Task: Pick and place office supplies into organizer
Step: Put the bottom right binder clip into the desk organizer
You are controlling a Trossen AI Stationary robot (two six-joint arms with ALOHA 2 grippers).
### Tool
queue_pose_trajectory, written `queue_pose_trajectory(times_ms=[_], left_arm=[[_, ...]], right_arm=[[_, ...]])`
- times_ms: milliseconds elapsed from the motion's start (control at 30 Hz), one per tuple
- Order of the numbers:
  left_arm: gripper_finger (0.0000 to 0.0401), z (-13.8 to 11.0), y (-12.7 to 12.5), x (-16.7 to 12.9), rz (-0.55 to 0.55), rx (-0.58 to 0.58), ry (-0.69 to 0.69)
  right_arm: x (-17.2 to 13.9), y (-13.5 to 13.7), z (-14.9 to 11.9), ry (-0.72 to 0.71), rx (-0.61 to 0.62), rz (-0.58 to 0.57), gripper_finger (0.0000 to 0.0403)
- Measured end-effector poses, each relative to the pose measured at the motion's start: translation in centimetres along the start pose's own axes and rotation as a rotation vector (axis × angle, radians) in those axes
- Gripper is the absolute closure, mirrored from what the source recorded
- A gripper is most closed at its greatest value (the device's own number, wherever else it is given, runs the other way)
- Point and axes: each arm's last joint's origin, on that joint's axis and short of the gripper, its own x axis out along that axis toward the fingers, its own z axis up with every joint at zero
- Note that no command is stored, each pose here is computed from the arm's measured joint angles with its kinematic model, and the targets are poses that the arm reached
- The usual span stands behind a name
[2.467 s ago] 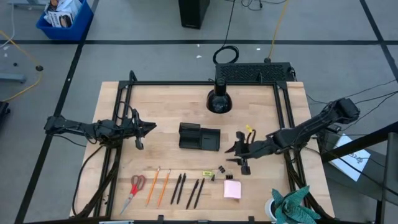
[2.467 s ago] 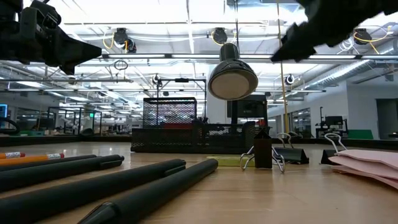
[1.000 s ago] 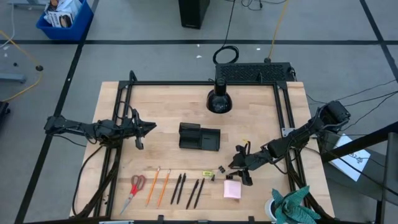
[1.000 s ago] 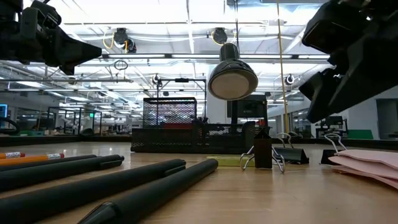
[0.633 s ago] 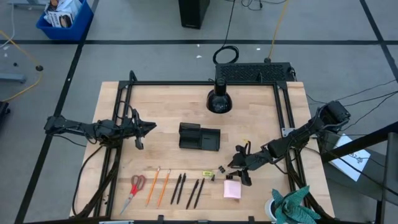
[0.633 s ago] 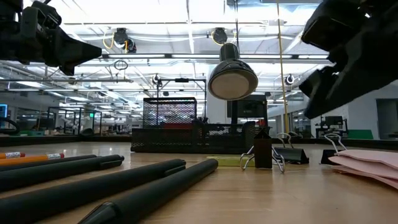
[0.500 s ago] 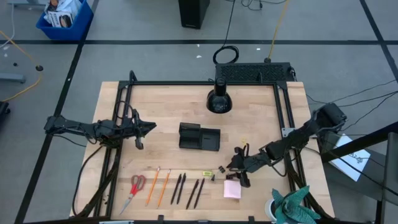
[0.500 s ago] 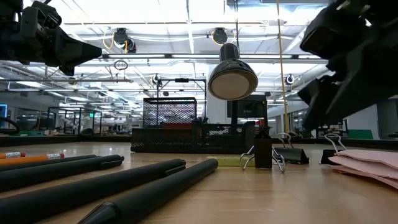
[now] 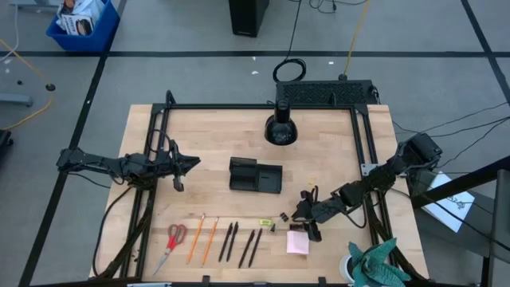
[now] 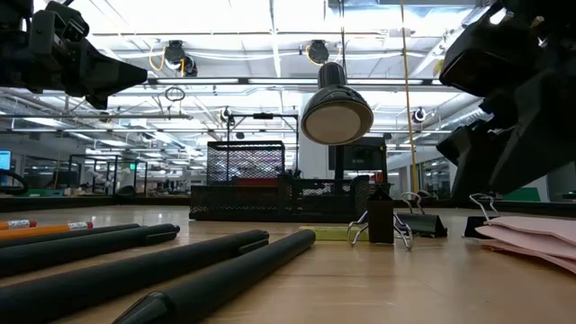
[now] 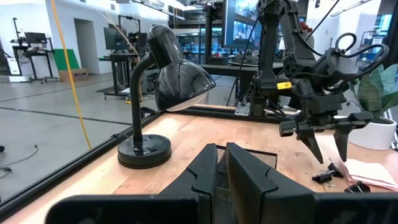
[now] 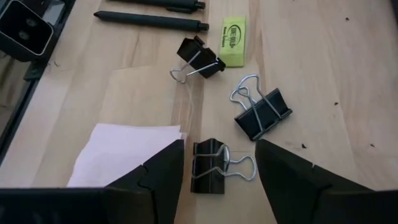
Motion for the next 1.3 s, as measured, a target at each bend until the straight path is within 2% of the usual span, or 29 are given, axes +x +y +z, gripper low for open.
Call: queue_pose_trajectory(times_ms=[833, 1300], left_arm=[[0.0359, 0.00, 0.00, 0.00, 0.000, 0.001, 0.000], [0.0359, 0.00, 0.00, 0.00, 0.000, 0.000, 0.000]], right_arm=[[0.01, -0.24, -0.31, 0.033, -0.034, -0.022, 0.0274], [0.01, -0.22, -0.28, 0.031, -0.100, -0.018, 0.0306]])
